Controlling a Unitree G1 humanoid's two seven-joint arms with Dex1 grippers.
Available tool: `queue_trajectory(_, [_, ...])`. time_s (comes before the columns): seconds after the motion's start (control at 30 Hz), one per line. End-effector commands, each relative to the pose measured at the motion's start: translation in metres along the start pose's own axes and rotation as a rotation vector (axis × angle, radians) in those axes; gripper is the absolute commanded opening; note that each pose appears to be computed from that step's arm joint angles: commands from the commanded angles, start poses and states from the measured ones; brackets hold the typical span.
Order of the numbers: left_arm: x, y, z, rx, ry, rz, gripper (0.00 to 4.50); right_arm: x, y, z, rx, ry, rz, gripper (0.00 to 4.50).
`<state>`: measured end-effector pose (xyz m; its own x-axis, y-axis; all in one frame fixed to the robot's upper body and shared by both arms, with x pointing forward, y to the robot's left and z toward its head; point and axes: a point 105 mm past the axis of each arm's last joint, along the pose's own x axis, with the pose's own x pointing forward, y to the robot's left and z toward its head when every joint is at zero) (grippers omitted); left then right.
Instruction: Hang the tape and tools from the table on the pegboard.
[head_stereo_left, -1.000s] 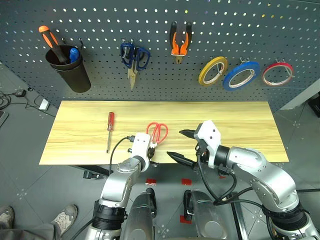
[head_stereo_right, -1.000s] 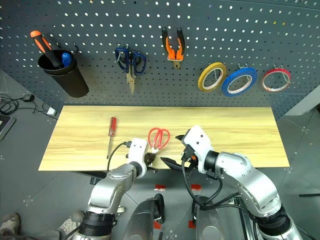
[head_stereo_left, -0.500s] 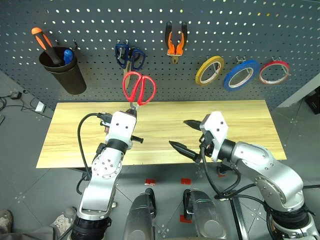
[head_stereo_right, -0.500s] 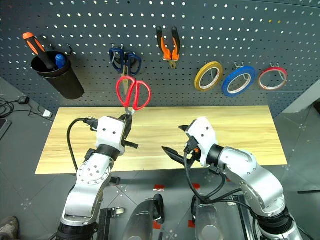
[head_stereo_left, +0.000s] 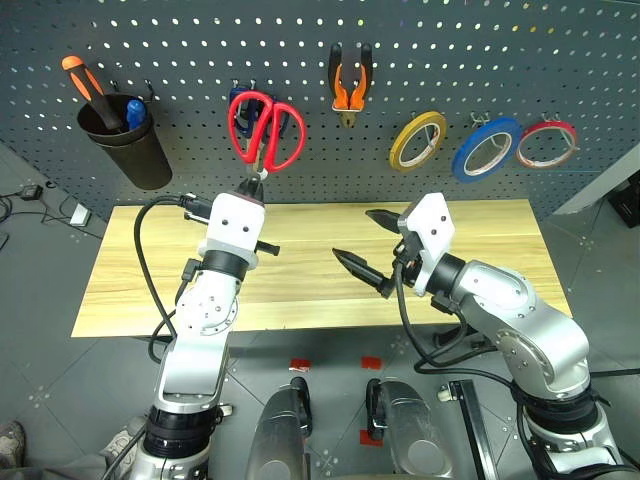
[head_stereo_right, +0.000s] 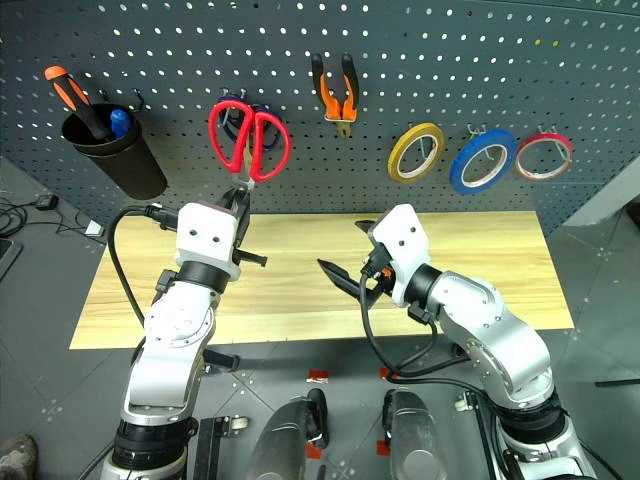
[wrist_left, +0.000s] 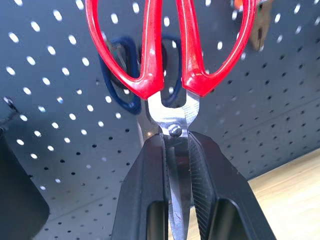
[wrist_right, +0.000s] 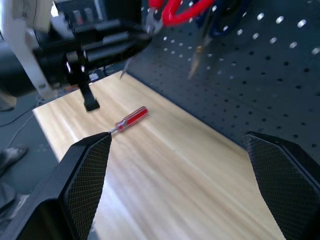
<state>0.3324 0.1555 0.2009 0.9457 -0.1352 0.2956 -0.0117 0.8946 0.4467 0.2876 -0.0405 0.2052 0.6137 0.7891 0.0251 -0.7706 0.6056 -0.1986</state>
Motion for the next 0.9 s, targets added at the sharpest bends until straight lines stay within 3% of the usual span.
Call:
queue_trajectory(0.03, [0.006, 0.012, 0.007, 0.032, -0.038, 0.039, 0.30, 0.007, -0.001, 0.023, -0.026, -0.088, -0.005, 4.50])
queue_trajectory(0.23, [0.017, 0.014, 0.004, 0.031, -0.041, 0.043, 0.30, 0.020, -0.005, 0.044, 0.014, -0.169, -0.039, 4.50])
queue_trajectory(0.57, [0.029, 0.013, -0.012, -0.014, 0.027, 0.061, 0.30, 0.030, 0.002, 0.053, 0.027, -0.207, -0.023, 4.50])
queue_trajectory(0.8, [0.020, -0.003, -0.039, -0.032, 0.152, -0.009, 2.57, 0.031, 0.004, 0.050, 0.021, -0.198, -0.016, 4.50])
queue_trajectory(0.9, [0.005, -0.011, -0.065, -0.102, 0.275, -0.042, 3.53, 0.031, 0.005, 0.043, 0.022, -0.171, -0.018, 4.50])
